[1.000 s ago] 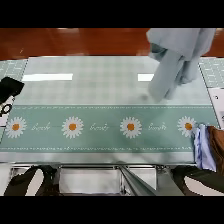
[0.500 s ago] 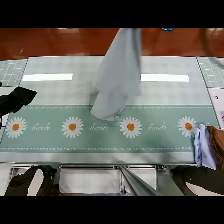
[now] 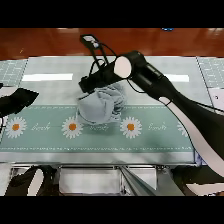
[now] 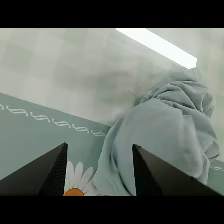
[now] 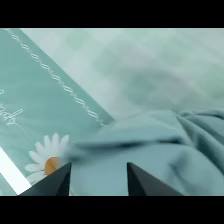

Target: Fold the shirts.

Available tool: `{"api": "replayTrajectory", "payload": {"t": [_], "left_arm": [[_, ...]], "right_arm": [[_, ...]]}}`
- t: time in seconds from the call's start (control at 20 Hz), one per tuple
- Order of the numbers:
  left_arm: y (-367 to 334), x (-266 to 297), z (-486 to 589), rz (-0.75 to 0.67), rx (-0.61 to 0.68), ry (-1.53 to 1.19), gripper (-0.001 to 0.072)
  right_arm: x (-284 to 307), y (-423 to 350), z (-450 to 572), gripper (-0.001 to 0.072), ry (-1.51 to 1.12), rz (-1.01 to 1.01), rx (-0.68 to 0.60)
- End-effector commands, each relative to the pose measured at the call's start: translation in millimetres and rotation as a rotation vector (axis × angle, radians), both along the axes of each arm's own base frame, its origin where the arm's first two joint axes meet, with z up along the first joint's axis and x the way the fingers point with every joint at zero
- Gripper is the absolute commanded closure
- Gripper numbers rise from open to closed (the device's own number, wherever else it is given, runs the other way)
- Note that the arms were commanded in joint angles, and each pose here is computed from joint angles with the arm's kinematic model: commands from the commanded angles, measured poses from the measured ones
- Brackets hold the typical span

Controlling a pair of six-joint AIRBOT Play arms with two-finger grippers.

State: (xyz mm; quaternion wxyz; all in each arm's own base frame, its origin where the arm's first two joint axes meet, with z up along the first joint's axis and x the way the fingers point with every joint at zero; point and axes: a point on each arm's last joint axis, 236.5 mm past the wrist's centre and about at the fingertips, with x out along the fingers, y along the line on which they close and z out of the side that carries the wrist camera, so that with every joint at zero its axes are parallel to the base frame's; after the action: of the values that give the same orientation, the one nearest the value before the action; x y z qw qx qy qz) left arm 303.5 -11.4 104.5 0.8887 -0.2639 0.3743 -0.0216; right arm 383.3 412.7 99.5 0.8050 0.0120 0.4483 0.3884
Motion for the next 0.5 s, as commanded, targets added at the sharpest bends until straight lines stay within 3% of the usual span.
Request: {"api": "replayTrajectory", "payload": {"t": [0.0, 0.1, 0.2, 0.3, 0.45], "left_arm": [[1, -3, -2, -0.039, 0.05, -0.002, 0.0204], [15, -10, -6, -0.026, 0.101, 0.036, 0.0204], [28, -15, -6, 0.04, 0.074, 0.053, 0.0204], [17, -18, -15, 0.077, -0.042, 0.094, 0.0204], [-47, -28, -47, -0.091, -0.348, 0.234, 0.0204]], "right_arm": [[27, -72, 6, 0.0305, 0.065, -0.098, -0.069], [48, -178, 20, 0.0305, 0.064, -0.277, -0.211], [47, -285, 21, 0.0305, 0.074, -0.493, -0.315], [22, -353, -2, 0.0305, 0.148, -0.683, -0.273], [-30, -382, -56, 0.0305, 0.273, -0.815, -0.086]]}}
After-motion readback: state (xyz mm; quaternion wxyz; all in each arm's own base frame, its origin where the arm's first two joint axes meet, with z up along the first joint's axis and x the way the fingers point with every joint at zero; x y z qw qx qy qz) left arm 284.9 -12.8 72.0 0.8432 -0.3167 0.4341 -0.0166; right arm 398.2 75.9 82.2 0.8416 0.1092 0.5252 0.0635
